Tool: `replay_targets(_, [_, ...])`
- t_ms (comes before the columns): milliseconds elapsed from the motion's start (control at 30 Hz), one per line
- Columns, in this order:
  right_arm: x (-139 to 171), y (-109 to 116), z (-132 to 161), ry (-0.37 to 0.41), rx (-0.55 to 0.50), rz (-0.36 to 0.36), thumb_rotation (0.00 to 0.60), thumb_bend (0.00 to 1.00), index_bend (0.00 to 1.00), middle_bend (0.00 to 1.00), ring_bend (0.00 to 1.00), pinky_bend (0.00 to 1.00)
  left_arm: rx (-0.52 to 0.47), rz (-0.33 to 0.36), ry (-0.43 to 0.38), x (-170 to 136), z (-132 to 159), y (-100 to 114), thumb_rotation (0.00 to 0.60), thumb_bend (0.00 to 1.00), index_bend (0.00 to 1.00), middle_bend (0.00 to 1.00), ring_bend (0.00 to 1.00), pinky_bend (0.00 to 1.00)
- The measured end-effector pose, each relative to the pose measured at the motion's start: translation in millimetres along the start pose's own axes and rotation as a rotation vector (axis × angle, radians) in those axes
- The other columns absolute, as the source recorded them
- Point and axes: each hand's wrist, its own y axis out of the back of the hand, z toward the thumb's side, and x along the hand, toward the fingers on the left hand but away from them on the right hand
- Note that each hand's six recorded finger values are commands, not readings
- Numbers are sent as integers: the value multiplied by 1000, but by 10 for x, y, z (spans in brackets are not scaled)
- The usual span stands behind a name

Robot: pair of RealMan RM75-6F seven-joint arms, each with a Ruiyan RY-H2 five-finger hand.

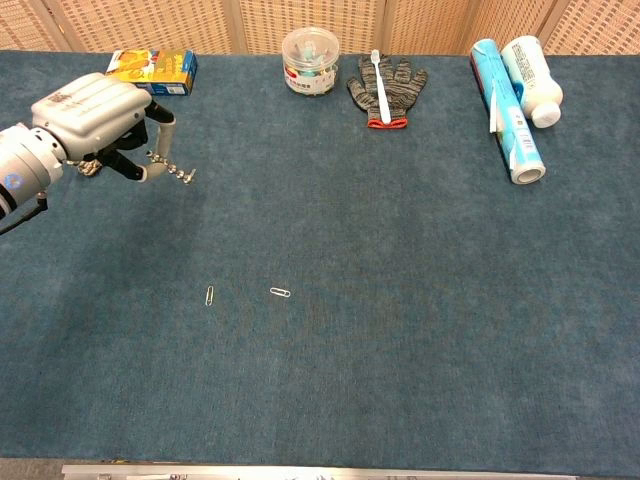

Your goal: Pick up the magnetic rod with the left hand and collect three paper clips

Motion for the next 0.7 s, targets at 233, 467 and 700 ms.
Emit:
replay_targets(233, [-17, -9, 40, 8, 4, 6, 600, 0, 489, 359, 261, 444, -31, -23, 62, -182, -273, -164, 600, 343, 605, 1000, 929, 774])
replay_targets(467, [-33, -22, 76, 15, 7, 12, 600, 0, 489, 359, 261, 444, -51, -51, 100, -309, -457, -338, 600, 343, 576, 1000, 929, 774])
replay_targets(700, [-34, -41, 79, 15, 6, 19, 600, 0, 489, 359, 261, 444, -47, -73, 118, -368, -549, -439, 600, 330, 430, 1000, 928, 774])
